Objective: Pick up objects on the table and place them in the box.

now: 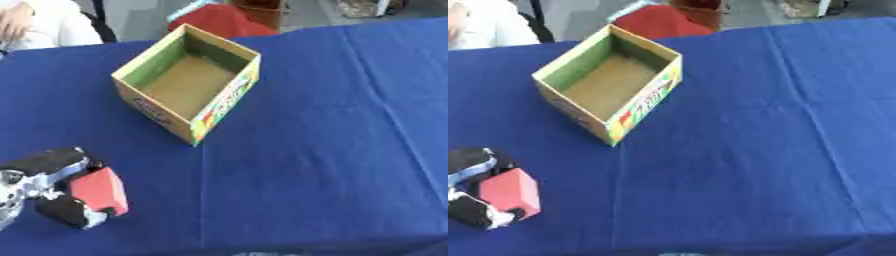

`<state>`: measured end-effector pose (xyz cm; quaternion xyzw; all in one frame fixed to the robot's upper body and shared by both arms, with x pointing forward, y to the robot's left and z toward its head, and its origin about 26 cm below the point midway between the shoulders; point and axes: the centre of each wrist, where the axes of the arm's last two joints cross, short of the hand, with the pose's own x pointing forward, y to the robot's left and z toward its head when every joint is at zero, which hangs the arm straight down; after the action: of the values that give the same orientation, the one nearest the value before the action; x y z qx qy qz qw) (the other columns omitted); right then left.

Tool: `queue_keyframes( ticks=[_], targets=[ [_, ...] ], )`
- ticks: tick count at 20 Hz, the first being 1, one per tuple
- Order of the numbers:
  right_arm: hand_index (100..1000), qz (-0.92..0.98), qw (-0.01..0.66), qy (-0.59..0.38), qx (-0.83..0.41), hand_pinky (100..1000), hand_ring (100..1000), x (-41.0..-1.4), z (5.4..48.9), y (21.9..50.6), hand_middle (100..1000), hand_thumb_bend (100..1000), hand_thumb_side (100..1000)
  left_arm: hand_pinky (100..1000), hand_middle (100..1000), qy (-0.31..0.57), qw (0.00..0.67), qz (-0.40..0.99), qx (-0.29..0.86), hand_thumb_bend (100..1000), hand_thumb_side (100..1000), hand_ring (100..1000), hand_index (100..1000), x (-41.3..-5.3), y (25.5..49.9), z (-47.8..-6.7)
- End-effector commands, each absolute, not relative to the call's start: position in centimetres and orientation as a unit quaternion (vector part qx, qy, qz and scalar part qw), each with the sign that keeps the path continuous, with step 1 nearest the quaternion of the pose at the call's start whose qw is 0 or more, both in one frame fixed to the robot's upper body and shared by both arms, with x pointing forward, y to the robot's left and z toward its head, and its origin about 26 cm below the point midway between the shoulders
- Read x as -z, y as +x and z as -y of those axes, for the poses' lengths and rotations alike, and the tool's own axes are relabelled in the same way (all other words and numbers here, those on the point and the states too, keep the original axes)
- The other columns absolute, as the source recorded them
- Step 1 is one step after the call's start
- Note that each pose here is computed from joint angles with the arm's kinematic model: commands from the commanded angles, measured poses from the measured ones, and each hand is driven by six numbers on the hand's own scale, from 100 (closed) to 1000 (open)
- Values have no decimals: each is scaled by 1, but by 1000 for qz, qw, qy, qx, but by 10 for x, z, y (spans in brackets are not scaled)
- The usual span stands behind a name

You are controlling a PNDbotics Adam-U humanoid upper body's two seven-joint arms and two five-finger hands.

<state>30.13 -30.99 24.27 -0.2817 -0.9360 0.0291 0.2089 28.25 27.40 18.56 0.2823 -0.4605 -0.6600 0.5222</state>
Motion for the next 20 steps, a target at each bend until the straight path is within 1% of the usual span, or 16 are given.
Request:
queue_keyframes(
  ticks=[1, 4, 7, 11, 13, 16, 20],
  targets=[
    [776, 938, 191, -287, -34, 687, 751, -253, 311, 297, 855, 100, 1000, 438, 438, 310, 474, 498, 657, 100, 267, 543, 685, -222, 288, -277],
    [777, 939, 190, -284, -37, 687, 751, -254, 310, 298, 854, 100, 999, 427, 435, 309, 439, 536, 651, 100, 270, 535, 677, -253, 295, -267],
    [777, 940, 189, -280, -39, 687, 751, -255, 309, 298, 854, 100, 1000, 427, 438, 300, 422, 557, 649, 100, 276, 536, 676, -280, 299, -253],
    [776, 941, 189, -276, -39, 686, 750, -255, 307, 299, 855, 100, 1000, 431, 455, 305, 389, 580, 648, 100, 259, 544, 673, -311, 300, -229],
    [776, 942, 189, -274, -38, 686, 750, -255, 306, 299, 855, 100, 1000, 425, 453, 308, 382, 589, 642, 100, 243, 540, 671, -323, 306, -217],
    [776, 943, 189, -272, -37, 686, 750, -256, 305, 299, 855, 100, 998, 418, 459, 319, 372, 601, 631, 100, 224, 535, 670, -334, 324, -202],
    [776, 945, 187, -266, -35, 685, 750, -257, 304, 300, 856, 100, 1000, 423, 473, 334, 375, 604, 618, 100, 235, 543, 673, -335, 363, -186]
  ],
)
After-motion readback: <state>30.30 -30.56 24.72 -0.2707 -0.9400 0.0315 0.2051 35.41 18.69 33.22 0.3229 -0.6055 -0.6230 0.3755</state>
